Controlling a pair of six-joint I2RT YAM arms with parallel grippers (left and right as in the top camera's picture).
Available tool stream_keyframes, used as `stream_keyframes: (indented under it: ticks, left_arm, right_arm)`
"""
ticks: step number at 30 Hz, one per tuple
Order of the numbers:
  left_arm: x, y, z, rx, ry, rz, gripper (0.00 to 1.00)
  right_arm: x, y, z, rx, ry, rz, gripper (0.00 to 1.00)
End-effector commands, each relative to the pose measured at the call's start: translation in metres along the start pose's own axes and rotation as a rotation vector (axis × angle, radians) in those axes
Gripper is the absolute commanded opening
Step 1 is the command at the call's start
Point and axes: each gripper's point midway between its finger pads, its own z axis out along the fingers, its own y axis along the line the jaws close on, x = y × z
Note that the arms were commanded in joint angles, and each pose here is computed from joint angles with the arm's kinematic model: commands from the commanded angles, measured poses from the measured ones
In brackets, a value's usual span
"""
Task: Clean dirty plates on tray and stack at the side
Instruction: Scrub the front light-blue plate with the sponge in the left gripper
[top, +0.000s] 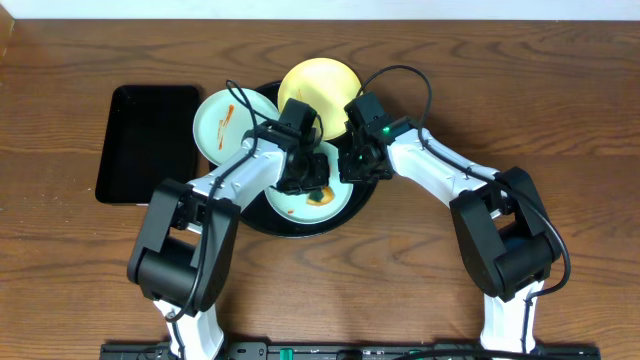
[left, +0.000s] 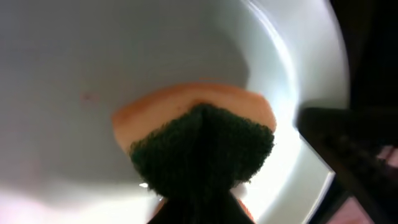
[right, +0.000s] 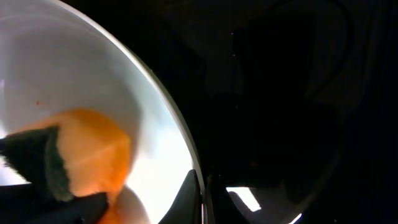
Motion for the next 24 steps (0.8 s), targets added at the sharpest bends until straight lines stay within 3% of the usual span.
stream_keyframes:
  ticks: [1,14,24]
  left_arm:
    - [0.004,-0.001,0.009,0.021,0.018,0.002,0.08]
    - [-0.038,0.023,0.005,-0.138,-0.185,0.009,0.08]
    - [0.005,0.066,-0.001,-0.345,-0.033,-0.063,0.07]
  right_arm:
    - [0.006,-0.006,0.014,0.031,0.026,0.015,0.01]
    - [0.006,-0.006,0.014,0.032,0.027,0.015,0.01]
    - [0.006,-0.006,0.014,0.031,0.026,0.015,0.01]
